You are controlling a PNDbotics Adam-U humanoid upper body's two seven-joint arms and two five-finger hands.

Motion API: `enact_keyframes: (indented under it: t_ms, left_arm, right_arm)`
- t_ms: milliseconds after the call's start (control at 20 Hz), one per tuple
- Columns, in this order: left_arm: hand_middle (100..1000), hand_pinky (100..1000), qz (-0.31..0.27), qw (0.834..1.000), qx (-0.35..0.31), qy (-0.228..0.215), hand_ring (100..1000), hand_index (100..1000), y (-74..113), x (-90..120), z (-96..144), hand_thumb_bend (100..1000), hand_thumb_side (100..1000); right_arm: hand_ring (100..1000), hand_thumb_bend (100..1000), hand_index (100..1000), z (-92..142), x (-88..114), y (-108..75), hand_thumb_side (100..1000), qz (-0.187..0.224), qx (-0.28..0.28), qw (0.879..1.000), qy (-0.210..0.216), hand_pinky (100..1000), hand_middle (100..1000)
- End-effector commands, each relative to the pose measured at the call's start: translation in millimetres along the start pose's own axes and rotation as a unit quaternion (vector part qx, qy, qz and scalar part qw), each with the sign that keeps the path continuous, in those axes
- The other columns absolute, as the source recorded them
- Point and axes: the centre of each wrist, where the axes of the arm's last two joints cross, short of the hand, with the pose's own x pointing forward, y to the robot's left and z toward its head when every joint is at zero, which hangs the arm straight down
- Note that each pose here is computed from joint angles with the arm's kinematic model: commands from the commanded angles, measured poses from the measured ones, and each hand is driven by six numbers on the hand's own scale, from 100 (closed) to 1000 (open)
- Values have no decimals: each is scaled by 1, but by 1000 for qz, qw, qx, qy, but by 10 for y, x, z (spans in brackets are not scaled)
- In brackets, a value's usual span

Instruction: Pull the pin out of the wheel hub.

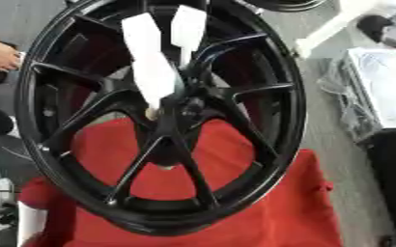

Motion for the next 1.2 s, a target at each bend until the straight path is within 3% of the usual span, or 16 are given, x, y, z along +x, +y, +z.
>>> enact_keyframes:
  t_ms: [50,250,350,400,500,700,1150,1200]
  left_arm:
    - [722,726,-6,1000,7,-20,837,793,71,113,-38,100,769]
    - [722,727,0,1000,9,-23,838,794,55,118,-40,100,766]
    - [722,728,3,1000,8,-25,838,794,44,124,-44,100,764]
    - [723,728,4,1000,8,-26,838,794,40,127,-46,100,764]
    - [723,729,6,1000,6,-27,839,794,29,133,-50,100,764]
    - [724,730,7,1000,3,-28,839,794,16,139,-56,100,763]
    - [724,732,9,999,-4,-30,840,795,-11,156,-71,100,762]
    - [724,732,11,999,-7,-31,841,795,-24,162,-75,100,761]
  right_arm:
    - [500,100,519,212,-92,-90,100,26,-75,997,20,696,409]
    - [578,180,623,486,-342,92,100,40,-106,991,68,747,503]
    - [719,267,766,559,-407,168,100,50,-111,990,72,821,661]
    - [778,273,817,583,-429,198,274,54,-111,990,71,855,743]
    - [822,240,854,622,-463,244,412,57,-115,990,67,879,804]
    - [837,171,875,665,-498,288,506,43,-140,987,66,889,843]
    - [819,190,858,678,-507,289,417,12,-184,979,83,882,825]
    - [785,105,813,659,-500,294,340,-3,-194,978,77,871,771]
